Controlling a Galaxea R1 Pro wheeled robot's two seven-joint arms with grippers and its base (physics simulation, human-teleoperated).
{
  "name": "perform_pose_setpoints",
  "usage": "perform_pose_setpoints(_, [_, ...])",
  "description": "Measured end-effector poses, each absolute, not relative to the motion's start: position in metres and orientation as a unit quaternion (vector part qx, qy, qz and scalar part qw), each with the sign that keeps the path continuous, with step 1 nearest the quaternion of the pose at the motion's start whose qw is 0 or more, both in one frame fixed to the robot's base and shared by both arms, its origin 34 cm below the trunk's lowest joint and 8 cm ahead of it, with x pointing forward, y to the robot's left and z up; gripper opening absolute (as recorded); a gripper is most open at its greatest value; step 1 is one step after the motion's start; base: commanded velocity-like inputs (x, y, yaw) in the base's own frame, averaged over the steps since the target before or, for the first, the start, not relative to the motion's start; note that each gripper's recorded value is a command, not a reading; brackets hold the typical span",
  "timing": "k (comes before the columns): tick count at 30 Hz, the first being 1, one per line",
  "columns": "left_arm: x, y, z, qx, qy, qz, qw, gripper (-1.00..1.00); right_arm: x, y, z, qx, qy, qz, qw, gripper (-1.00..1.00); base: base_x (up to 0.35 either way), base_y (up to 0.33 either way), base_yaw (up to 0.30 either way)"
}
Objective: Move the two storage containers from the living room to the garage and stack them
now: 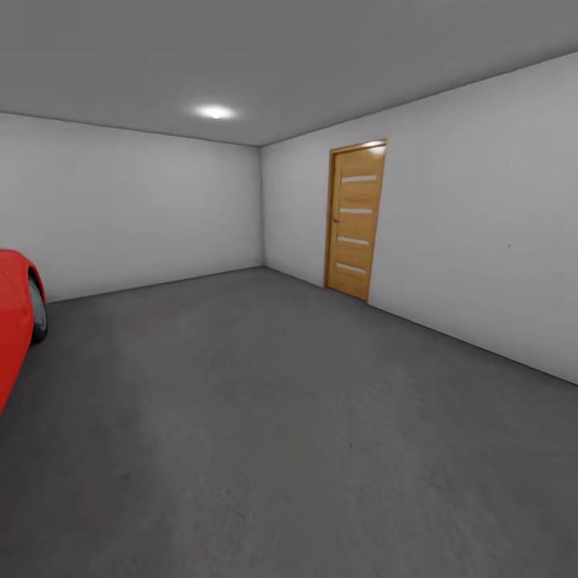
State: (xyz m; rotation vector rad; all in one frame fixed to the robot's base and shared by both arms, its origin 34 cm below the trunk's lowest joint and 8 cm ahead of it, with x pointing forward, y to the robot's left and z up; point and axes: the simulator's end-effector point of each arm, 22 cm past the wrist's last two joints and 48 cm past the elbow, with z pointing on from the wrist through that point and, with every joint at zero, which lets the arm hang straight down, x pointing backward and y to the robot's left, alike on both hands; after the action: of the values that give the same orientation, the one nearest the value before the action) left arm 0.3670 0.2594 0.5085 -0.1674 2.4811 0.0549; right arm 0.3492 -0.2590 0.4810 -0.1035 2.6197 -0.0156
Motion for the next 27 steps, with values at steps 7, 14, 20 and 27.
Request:
perform_pose_setpoints(7, [0.367,0.258,0.508,-0.064,0.945,0.020,0.320,1.00,0.349,-0.260,0.481,-0.038,0.966,-0.007,0.257,1.00,0.327,0.000,0.000])
perform_pose_setpoints(14, [0.366,0.263,0.508,-0.066,0.945,0.024,0.320,1.00,0.349,-0.260,0.481,-0.038,0.966,-0.007,0.256,1.00,0.327,0.000,0.000])
perform_pose_setpoints(20, [0.364,0.268,0.507,-0.068,0.945,0.027,0.319,1.00,0.348,-0.260,0.481,-0.038,0.966,-0.007,0.256,1.00,0.327,0.000,0.000])
perform_pose_setpoints(27, [0.364,0.267,0.507,-0.068,0.945,0.027,0.318,1.00,0.348,-0.260,0.480,-0.038,0.966,-0.007,0.255,1.00,0.327,0.000,0.000])
